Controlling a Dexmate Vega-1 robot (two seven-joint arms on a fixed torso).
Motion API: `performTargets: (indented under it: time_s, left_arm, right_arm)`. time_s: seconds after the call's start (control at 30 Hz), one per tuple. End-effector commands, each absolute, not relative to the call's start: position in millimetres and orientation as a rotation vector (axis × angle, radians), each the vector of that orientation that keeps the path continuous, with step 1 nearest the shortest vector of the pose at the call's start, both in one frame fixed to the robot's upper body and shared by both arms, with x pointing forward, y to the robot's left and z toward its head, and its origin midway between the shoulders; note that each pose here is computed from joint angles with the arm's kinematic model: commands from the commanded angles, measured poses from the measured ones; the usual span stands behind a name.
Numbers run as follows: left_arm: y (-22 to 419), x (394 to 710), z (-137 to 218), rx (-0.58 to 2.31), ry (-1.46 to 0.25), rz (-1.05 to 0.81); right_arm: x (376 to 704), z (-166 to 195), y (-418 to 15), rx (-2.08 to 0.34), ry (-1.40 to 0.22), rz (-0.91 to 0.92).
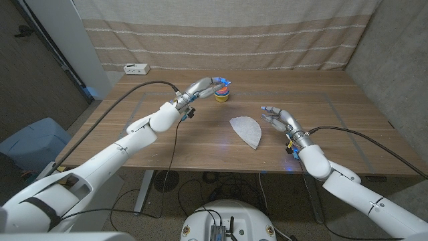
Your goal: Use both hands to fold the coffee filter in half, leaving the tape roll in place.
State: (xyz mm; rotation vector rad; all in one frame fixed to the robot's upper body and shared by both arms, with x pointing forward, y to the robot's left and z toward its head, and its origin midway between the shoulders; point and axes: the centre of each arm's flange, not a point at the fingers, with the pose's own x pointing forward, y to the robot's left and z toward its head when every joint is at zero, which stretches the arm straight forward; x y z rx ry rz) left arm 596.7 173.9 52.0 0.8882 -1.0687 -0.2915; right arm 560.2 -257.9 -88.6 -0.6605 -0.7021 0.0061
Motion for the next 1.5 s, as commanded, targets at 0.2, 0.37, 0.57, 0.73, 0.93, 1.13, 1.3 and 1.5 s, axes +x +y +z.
performTargets:
  time_s: [0.2, 0.37, 0.57, 0.73, 0.93, 1.13, 1.3, 1.5]
  left_arm:
    - [219, 606, 37, 0.568, -0.979, -0.243]
    - [229, 607, 32, 0.492, -0.957, -0.244]
    - [240, 607, 29, 0.426, -0.938, -0.248]
    - [249, 607, 25, 0.361, -0.92, -0.261]
    - [258, 610, 19, 0.279, -0.888, -0.292]
    - [271, 612, 13, 0.245, -0.855, -0.321]
    - [281, 609, 11, 0.238, -0.842, -0.346]
    - [294, 605, 5, 0.229, -0.82, -0.327]
  right_arm:
    - [566, -66, -271, -0.497, -0.746, -0.013]
    - [569, -62, -274, -0.433, -0.742, -0.007]
    - [572, -57, -275, -0.377, -0.742, -0.001]
    - [573, -54, -276, -0.33, -0.746, -0.002]
    - [573, -50, -279, -0.261, -0.753, 0.006]
    - [575, -50, -285, -0.113, -0.742, 0.031]
    - [572, -49, -290, -0.01, -0.752, 0.051]
    - [571, -52, -305, 0.119, -0.787, 0.03]
